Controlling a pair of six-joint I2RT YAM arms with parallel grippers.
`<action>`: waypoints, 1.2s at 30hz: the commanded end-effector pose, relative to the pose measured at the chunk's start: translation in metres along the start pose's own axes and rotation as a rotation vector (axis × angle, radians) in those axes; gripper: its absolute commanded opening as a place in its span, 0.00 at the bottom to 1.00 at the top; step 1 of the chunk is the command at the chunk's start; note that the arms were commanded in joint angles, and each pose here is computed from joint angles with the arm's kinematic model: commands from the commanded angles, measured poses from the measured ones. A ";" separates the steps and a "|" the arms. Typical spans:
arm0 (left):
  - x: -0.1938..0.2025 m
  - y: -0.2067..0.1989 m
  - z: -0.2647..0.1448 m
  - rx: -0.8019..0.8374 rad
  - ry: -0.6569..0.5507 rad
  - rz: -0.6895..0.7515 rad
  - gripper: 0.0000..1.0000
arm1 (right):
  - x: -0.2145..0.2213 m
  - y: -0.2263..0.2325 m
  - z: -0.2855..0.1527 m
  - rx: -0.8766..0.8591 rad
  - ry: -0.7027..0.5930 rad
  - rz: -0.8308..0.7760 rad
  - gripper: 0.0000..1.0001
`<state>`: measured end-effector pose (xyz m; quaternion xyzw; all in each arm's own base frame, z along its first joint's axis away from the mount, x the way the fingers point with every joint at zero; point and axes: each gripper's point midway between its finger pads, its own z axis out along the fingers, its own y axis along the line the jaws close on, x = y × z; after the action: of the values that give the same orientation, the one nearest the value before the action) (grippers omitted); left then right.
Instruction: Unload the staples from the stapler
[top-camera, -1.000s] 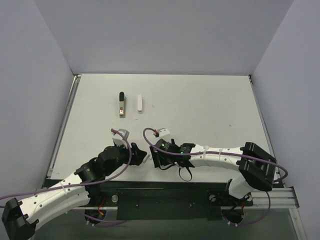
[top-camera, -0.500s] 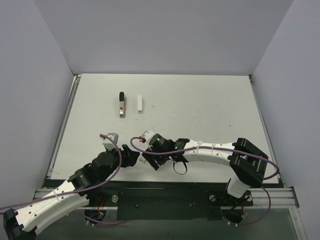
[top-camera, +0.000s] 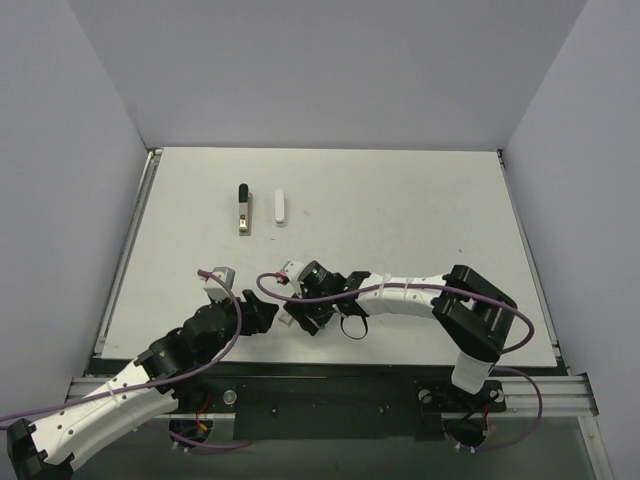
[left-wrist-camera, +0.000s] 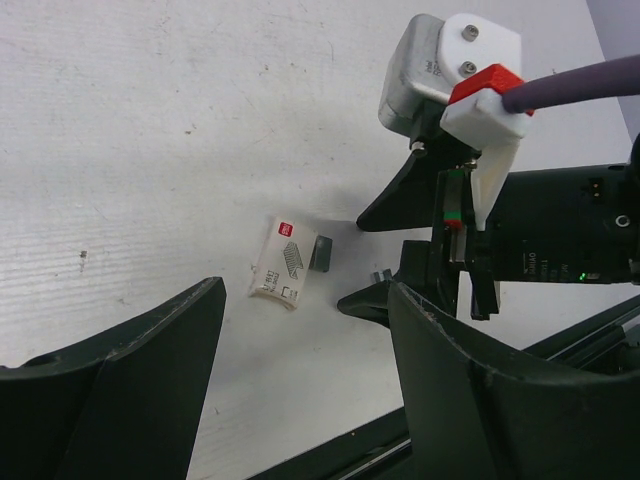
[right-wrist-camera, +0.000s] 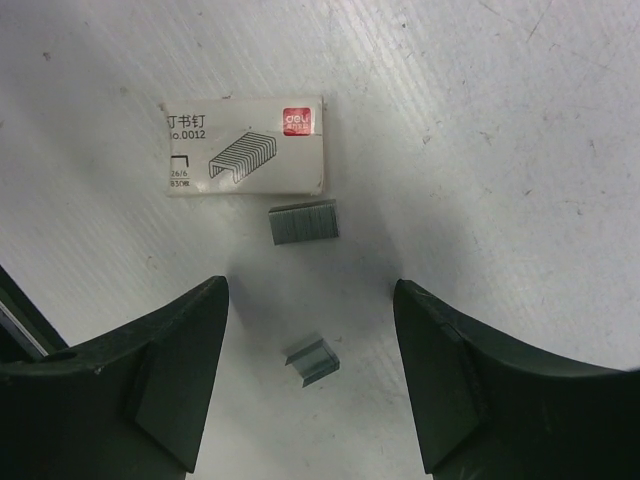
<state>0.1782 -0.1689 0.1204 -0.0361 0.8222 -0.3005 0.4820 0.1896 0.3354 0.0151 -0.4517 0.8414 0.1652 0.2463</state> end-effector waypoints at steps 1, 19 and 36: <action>-0.006 -0.003 0.001 0.017 -0.034 -0.012 0.77 | -0.018 0.002 0.002 -0.027 -0.037 -0.014 0.62; -0.006 -0.008 0.000 0.045 -0.035 0.008 0.77 | -0.011 0.005 0.021 -0.032 0.032 -0.022 0.49; -0.008 -0.010 0.000 0.050 -0.034 0.014 0.77 | 0.002 0.002 0.017 0.051 0.092 -0.091 0.42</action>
<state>0.1777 -0.1687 0.1194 -0.0260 0.8194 -0.3008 0.4872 0.2002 0.3583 0.0095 -0.4775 0.8279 0.1439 0.2565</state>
